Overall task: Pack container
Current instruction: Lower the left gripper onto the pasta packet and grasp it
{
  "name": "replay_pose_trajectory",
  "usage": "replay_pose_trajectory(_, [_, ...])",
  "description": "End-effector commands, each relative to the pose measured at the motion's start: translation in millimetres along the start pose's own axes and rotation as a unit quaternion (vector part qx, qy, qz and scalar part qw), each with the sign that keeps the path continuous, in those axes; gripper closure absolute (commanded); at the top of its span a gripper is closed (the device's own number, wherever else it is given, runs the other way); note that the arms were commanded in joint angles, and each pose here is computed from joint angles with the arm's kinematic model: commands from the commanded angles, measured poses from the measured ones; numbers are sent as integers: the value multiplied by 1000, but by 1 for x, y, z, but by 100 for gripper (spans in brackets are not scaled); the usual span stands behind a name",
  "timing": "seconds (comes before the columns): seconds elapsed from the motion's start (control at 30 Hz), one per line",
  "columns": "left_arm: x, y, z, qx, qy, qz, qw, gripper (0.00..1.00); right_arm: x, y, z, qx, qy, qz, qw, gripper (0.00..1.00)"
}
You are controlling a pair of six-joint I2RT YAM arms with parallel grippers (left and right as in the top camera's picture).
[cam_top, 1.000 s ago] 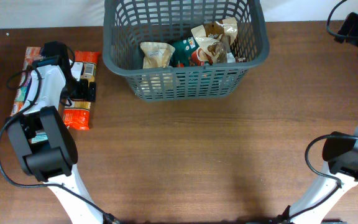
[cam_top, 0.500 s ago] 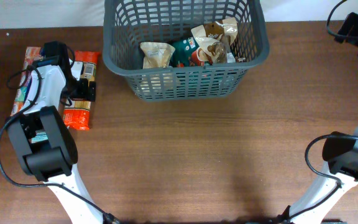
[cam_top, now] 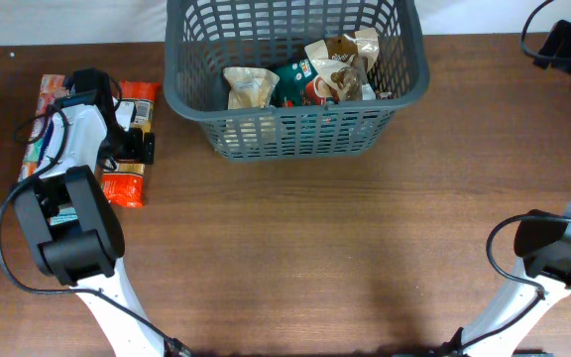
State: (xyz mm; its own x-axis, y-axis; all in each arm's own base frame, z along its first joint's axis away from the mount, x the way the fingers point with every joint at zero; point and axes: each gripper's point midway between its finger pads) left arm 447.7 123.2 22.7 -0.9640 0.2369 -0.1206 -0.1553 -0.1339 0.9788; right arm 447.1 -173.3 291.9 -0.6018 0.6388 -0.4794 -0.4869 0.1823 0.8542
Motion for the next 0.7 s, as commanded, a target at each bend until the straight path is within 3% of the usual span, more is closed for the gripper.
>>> replay_pose_trajectory(0.0, [-1, -5, 1, 2, -5, 1, 1000, 1, -2, 7, -1, 1, -4, -9, 1000, 1])
replay_pose_trajectory(0.67, [12, -29, -9, 21, -9, 36, 999, 0, -2, 7, -1, 1, -4, -9, 1000, 1])
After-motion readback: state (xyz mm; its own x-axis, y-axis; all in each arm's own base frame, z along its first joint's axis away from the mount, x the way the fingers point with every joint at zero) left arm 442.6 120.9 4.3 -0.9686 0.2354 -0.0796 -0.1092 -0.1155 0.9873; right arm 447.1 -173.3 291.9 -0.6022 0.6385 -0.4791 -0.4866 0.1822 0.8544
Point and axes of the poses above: each gripper's point midway between its finger pads, its own y axis back along the fingers, its own z axis along the line the jaws close on, x = y × z, and after that the axes turned 13 degrees about -y, right-handed
